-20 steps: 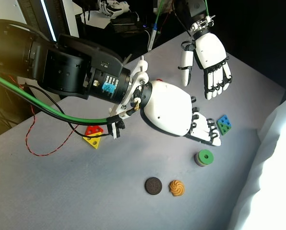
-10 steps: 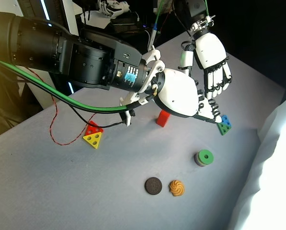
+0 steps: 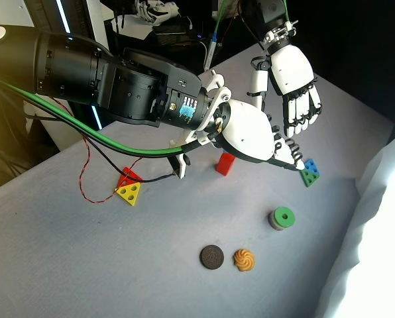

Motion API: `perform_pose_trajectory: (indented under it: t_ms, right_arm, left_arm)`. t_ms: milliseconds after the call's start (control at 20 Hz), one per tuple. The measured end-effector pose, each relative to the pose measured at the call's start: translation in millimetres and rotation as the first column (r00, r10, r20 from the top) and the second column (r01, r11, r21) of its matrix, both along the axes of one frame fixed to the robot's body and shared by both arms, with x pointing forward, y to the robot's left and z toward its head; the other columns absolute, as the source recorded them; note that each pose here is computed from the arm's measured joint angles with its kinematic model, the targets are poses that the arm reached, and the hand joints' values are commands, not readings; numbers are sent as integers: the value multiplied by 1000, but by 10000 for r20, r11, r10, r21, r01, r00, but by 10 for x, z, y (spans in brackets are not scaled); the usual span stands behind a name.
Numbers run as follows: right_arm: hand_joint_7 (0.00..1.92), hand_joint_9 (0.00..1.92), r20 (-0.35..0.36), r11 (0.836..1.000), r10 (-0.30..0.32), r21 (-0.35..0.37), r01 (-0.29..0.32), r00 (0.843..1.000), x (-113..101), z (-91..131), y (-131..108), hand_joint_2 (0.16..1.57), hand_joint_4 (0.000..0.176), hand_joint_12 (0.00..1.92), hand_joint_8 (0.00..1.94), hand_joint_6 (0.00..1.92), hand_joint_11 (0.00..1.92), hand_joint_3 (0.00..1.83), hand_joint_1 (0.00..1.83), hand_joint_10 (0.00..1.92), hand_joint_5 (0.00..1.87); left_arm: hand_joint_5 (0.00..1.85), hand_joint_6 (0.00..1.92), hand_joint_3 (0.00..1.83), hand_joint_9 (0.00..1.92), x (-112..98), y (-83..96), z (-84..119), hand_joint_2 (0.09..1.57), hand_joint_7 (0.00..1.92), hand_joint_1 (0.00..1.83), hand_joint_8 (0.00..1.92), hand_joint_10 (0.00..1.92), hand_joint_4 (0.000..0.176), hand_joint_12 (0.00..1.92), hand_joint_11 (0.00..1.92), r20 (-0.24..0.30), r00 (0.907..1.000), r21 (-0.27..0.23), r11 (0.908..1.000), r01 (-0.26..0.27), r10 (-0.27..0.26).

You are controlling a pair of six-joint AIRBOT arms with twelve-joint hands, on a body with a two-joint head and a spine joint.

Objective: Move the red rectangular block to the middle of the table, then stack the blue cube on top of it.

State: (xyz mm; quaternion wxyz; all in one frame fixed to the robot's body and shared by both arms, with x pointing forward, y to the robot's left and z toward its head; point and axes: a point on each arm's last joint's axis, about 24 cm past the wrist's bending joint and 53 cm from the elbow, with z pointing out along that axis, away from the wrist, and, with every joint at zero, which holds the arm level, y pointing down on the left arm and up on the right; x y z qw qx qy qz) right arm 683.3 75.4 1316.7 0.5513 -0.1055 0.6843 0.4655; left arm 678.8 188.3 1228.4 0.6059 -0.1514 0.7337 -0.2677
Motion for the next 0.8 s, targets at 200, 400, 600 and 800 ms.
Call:
perform_pose_trajectory:
  t_ms: [200, 400, 600, 800]
  right_arm:
    - [186, 2, 34, 9995, 250, -183, -249, 9997, -40, -39, 98, 1025, 176, 0, 10, 684, 0, 1, 1077, 0, 1163]
    - [159, 0, 151, 9995, 152, -282, -148, 9998, 4, -41, 81, 1026, 176, 0, 0, 686, 0, 2, 1075, 0, 1160]
    - [153, 0, 211, 9990, 242, -379, -234, 9995, -18, -55, 118, 1027, 176, 0, 3, 691, 0, 2, 1073, 0, 1158]
    - [171, 0, 262, 9984, 283, -489, -270, 9993, -27, -81, 132, 1027, 176, 0, 11, 696, 0, 1, 1073, 0, 1156]
  left_arm:
    - [467, 3, 0, 388, 0, 0, 0, 1276, 459, 133, 5, 6, 0, 757, 0, 4, 10000, 27, 10000, 3, -3]
    - [458, 0, 1, 372, 0, 2, -2, 1282, 444, 113, 0, 0, 0, 722, 0, 2, 10000, 50, 10000, -1, 1]
    - [461, 1, 2, 371, 0, -14, 35, 1287, 444, 112, 0, 0, 0, 732, 0, 73, 10000, 9, 10000, 23, -23]
    - [457, 0, 1, 363, 1, -9, 32, 1288, 438, 127, 0, 0, 0, 721, 0, 66, 10000, 25, 10000, 5, -5]
